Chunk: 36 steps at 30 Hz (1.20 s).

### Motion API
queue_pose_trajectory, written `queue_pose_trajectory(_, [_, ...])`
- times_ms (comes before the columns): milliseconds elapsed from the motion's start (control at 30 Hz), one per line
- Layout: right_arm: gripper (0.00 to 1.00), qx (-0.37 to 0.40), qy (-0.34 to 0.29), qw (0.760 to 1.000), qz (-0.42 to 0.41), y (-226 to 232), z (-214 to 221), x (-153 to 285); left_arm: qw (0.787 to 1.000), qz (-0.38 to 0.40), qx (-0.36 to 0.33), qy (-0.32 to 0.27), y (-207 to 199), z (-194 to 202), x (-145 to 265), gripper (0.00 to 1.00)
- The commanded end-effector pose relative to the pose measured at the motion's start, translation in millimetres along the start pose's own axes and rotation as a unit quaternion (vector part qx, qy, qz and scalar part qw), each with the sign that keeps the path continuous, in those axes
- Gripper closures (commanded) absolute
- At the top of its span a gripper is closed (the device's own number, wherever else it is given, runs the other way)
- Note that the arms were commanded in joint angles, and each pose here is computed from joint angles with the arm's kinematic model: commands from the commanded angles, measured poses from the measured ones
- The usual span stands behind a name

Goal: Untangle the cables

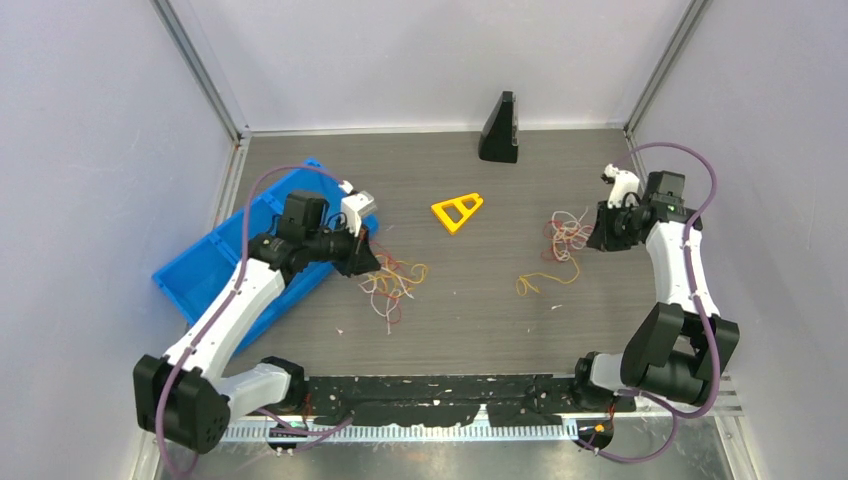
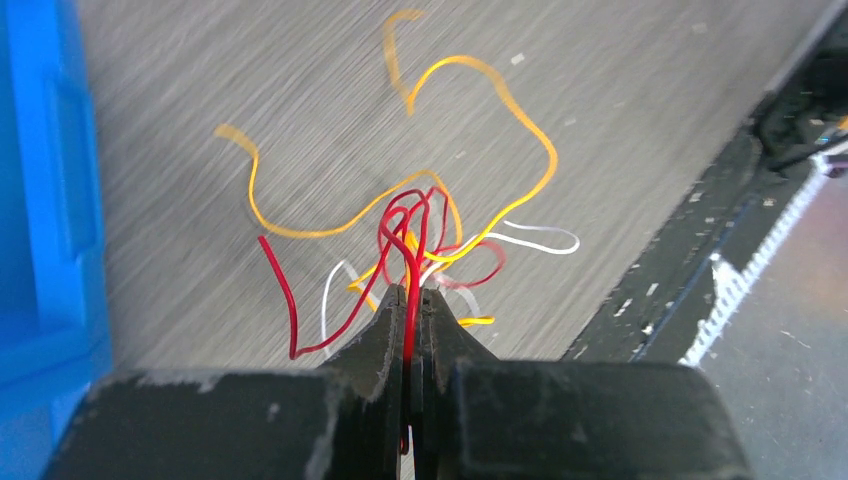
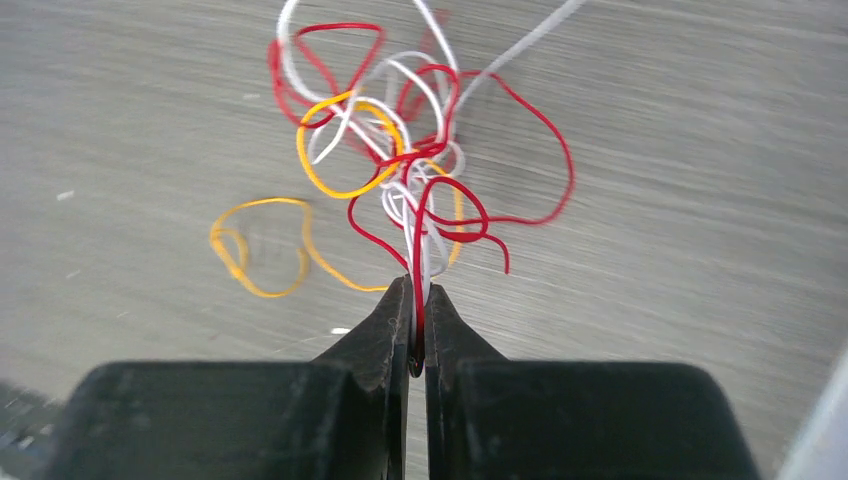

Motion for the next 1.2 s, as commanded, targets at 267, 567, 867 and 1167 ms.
queue_pose_trajectory(267, [0.43,0.094,0.009,0.972,-0.215,96,-11,0,0.982,0.115,-0.083,-0.124,-48,-85,5,0.49])
queue_pose_trajectory(567, [0.18,0.133,0.055,0.965,-0.219,99,-6,-8,0.996,0.016,0.048,-0.073,10,-23,-4,0.28])
queue_pose_trajectory(867, [0.25,0.186,0.093,0.915,-0.346,186,6,-52,0.997,0.022,0.059,-0.041,21,-20,-62,0.38])
queue_pose_trajectory(1167, [0.24,0.268,0.145,0.889,-0.342,221,35,-95,0.996,-0.010,0.085,0.001,44,-39,-108,0.36])
Point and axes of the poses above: each gripper's point midway between its finger pads, its own x axis back along the fingers, its own y axis along the line the jaws close on, z = x × y, the point moved 9 cm from there along x, back along the fingers, and after that the axes turned 5 degrees about -x, right-handed, at the moved point
